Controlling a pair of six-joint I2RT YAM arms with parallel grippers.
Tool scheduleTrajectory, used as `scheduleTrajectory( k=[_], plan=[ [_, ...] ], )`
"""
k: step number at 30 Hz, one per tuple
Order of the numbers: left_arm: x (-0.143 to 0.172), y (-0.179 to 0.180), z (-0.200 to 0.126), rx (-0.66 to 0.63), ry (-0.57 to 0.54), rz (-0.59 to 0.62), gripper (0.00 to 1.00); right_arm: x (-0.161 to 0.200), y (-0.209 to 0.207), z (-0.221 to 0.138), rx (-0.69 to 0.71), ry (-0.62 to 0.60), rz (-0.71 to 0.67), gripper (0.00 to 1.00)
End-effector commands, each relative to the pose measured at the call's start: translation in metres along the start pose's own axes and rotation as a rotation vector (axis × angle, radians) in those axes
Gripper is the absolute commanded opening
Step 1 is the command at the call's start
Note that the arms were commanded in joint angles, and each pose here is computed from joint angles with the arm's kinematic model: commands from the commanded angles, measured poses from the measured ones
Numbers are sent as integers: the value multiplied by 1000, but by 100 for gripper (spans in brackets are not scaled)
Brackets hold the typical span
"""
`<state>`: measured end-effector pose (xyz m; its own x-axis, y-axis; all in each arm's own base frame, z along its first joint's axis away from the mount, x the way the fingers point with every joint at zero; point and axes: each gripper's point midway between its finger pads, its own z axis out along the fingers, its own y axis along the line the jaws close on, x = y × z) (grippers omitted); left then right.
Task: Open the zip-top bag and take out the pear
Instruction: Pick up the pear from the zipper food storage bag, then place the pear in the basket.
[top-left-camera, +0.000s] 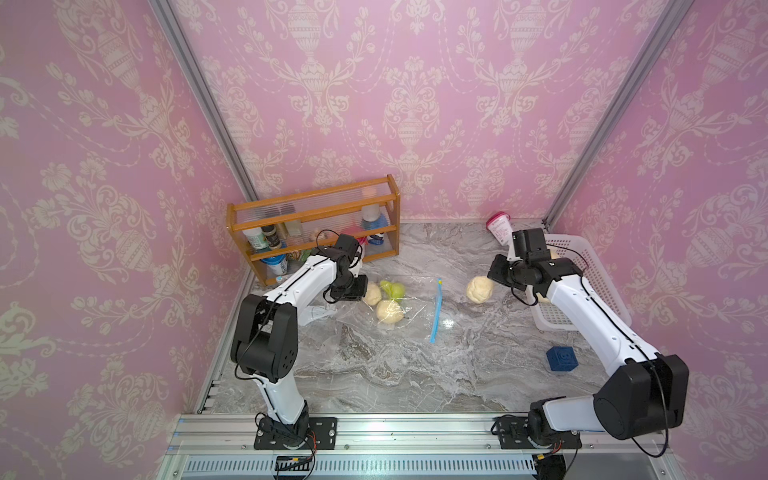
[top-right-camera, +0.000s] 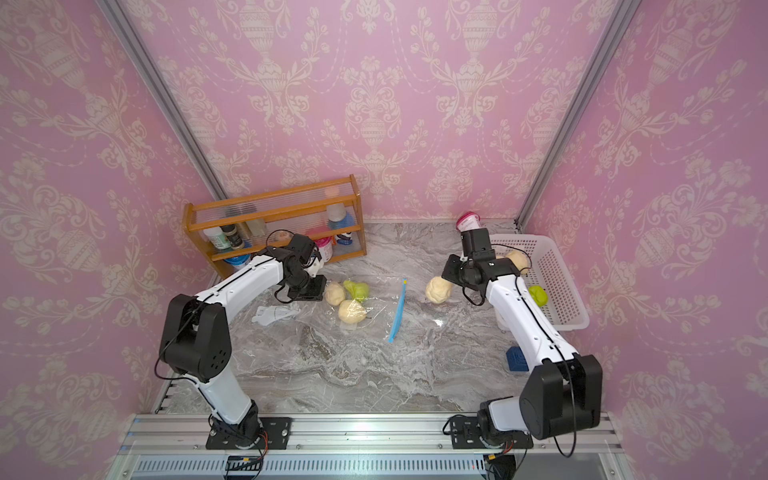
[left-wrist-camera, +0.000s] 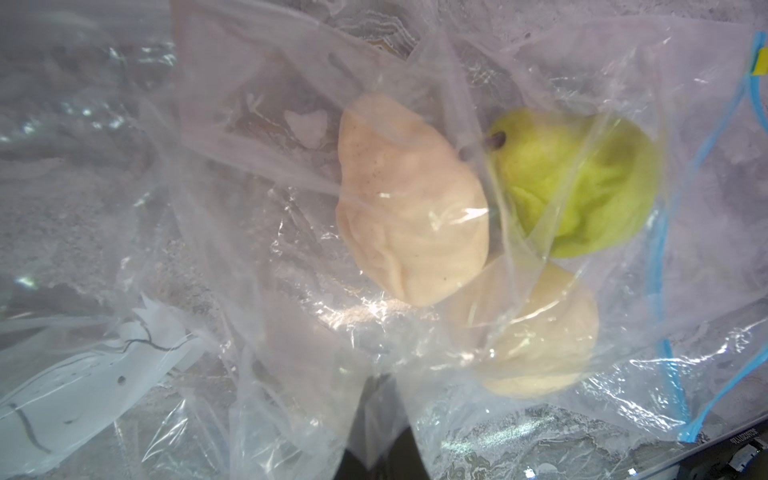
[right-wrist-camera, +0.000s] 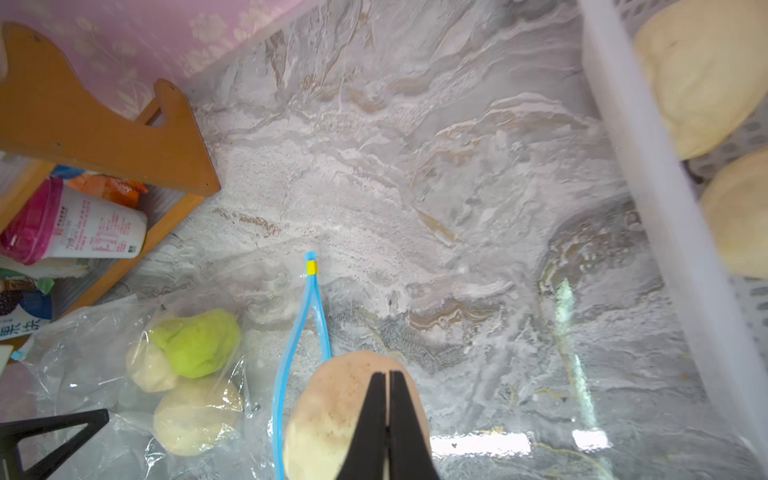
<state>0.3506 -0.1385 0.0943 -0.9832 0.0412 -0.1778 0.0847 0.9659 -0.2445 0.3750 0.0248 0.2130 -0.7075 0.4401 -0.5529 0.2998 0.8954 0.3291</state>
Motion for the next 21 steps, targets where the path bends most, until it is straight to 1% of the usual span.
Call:
scheduleTrajectory(
  k=[1, 3, 5, 8, 11, 13, 15, 16, 18, 19, 21],
  plan=[
    [7, 1, 6, 19, 30, 17, 0, -28, -47, -25, 80, -39, 4, 0],
    [6, 1, 5, 17, 22, 24, 0, -52, -78, -29, 108, -93, 88, 0],
    [5, 0, 4, 25, 14, 29, 0, -74, -114, -32, 179, -158, 150, 0],
    [3, -4, 3, 40, 8, 35, 0, -92, -163, -33, 294, -213, 244, 0],
    [3, -5, 4, 45, 9, 42, 0, -94, -202, -22, 359, -238, 356, 0],
    [3, -5, 4, 48, 13, 47, 0, -92, -216, -10, 368, -233, 407, 0],
    [3, -6, 4, 50, 13, 53, 0, -91, -220, 0, 352, -219, 436, 0],
    [2, -6, 4, 51, 11, 54, 0, -91, -219, 5, 336, -213, 442, 2],
    [2, -6, 3, 50, 11, 57, 0, -90, -215, 7, 308, -203, 453, 23],
    [2, -6, 3, 49, 11, 58, 0, -91, -210, 6, 288, -200, 448, 29],
    [4, -5, 3, 46, 12, 58, 0, -91, -195, -4, 277, -187, 384, 32]
  ],
)
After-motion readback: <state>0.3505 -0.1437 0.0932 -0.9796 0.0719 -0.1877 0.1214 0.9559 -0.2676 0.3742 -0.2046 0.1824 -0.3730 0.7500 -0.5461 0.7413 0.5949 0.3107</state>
